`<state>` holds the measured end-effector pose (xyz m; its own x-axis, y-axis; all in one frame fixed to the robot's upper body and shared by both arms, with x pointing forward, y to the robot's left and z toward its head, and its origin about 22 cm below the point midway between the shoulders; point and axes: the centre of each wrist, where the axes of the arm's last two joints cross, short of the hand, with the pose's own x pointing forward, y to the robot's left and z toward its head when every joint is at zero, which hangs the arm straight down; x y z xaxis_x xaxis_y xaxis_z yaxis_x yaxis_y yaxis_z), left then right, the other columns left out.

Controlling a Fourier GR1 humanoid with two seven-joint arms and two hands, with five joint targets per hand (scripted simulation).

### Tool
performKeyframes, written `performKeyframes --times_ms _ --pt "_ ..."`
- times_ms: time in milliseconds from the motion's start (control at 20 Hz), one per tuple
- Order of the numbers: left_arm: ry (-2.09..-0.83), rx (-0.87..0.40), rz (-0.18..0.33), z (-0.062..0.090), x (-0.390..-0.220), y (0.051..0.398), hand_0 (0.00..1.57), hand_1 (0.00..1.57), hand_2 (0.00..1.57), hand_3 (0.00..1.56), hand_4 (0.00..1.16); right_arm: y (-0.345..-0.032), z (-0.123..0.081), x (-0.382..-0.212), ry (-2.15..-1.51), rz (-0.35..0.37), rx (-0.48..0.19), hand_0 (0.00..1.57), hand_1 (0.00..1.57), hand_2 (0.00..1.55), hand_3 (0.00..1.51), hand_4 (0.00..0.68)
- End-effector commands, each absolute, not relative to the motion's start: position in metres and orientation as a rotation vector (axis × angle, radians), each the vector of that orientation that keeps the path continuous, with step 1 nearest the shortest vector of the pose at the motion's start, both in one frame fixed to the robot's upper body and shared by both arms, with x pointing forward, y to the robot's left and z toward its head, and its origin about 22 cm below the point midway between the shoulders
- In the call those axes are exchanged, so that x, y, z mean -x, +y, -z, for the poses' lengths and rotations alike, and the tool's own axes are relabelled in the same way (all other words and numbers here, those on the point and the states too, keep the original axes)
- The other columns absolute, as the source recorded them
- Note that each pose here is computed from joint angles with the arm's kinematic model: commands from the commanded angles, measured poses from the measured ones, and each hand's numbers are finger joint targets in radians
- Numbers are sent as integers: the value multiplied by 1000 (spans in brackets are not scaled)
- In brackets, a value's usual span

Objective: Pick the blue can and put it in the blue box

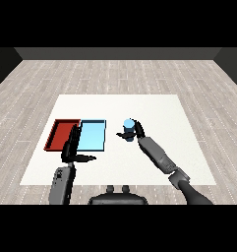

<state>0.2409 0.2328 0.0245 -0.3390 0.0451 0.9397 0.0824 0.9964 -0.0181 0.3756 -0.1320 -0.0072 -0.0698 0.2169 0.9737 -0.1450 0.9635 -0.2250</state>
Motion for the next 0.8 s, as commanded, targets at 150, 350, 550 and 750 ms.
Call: performKeyframes --times_ms 150,350,550,750 --pt "-1896 151 122 -48 -264 175 0 0 0 0 0 -180 -15 -357 -1727 -296 71 1510 1510 1473 1405 585" --pt "-1880 158 118 -44 -257 175 0 0 0 0 0 -171 -54 -330 -1767 -278 52 1501 1501 1469 1395 590" --pt "-1875 148 118 -44 -262 171 0 0 0 0 0 -131 -61 -329 -1768 -269 52 1501 1501 1469 1395 590" --pt "-1857 192 162 -53 -274 139 0 0 0 0 0 -106 -71 -323 -1800 -274 41 1502 1502 1469 1397 590"
